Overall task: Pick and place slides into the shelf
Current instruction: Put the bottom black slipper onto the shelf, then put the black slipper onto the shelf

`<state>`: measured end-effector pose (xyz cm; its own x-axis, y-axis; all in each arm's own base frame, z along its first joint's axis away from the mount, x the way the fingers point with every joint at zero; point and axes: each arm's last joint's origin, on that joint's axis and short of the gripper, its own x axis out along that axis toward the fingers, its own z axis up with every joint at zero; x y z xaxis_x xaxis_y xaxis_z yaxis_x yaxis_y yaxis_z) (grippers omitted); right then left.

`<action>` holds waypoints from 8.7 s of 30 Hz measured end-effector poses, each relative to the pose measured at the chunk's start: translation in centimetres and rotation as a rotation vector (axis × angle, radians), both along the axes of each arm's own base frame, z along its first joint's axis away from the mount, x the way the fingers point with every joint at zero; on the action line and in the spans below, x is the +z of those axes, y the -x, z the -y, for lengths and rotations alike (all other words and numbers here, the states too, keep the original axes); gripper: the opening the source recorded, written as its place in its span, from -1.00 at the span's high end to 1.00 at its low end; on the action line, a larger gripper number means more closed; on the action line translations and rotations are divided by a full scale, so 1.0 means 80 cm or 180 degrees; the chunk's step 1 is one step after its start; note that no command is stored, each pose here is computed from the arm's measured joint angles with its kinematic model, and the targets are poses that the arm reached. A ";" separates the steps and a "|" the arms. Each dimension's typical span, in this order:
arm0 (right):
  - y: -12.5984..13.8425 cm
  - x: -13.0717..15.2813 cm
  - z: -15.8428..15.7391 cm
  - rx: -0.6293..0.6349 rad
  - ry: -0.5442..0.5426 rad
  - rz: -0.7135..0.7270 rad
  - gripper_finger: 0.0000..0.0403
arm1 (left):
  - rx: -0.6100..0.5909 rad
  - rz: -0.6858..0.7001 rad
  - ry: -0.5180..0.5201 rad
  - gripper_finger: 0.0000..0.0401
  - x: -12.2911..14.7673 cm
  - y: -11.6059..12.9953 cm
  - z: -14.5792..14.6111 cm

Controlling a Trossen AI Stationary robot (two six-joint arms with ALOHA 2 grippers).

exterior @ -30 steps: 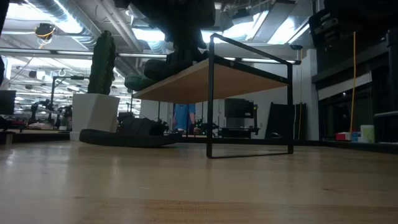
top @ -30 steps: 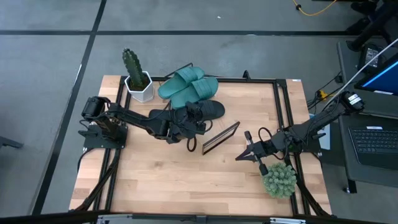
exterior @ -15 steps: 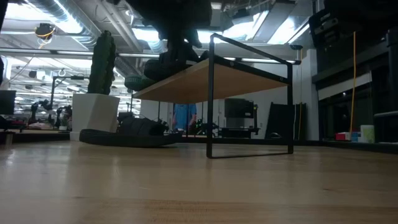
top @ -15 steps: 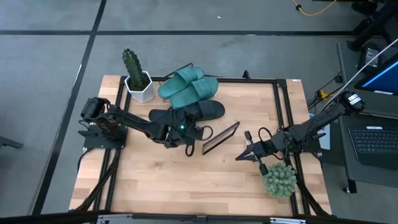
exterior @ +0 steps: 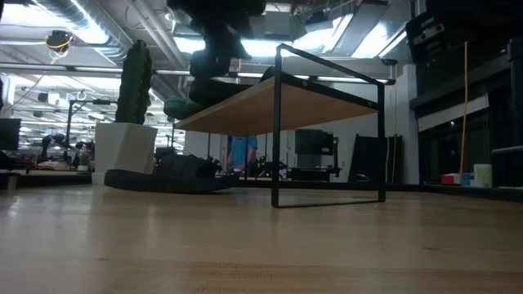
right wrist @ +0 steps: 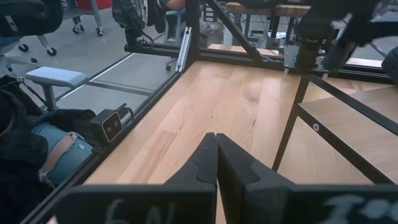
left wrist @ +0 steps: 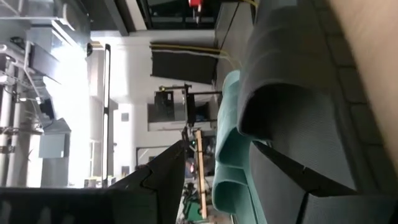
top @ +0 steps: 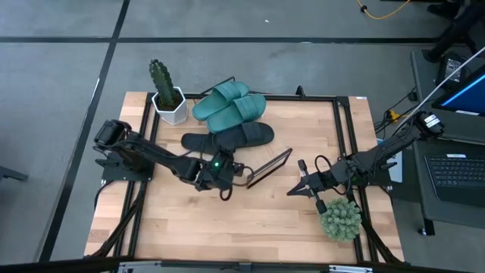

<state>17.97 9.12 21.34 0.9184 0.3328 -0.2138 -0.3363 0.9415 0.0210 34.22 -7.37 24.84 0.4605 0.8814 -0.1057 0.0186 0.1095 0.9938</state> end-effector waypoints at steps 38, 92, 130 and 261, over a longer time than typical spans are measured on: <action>-0.024 0.078 0.011 -0.0271 0.0746 0.0058 0.98 | -0.0398 0.1894 0.1911 0.16 0.014 0.082 0.082; -0.165 0.066 0.212 -0.0612 0.0834 -0.2493 1.00 | -0.0057 0.2614 0.2087 0.16 -0.053 0.124 0.071; -0.168 0.069 0.228 -0.0976 0.1077 -0.2375 0.97 | -0.0057 0.2631 0.2101 0.16 -0.053 0.123 0.071; -0.028 0.041 0.037 -0.0549 0.0676 0.0141 0.95 | 0.0380 0.3070 0.3203 0.33 -0.139 0.199 -0.051</action>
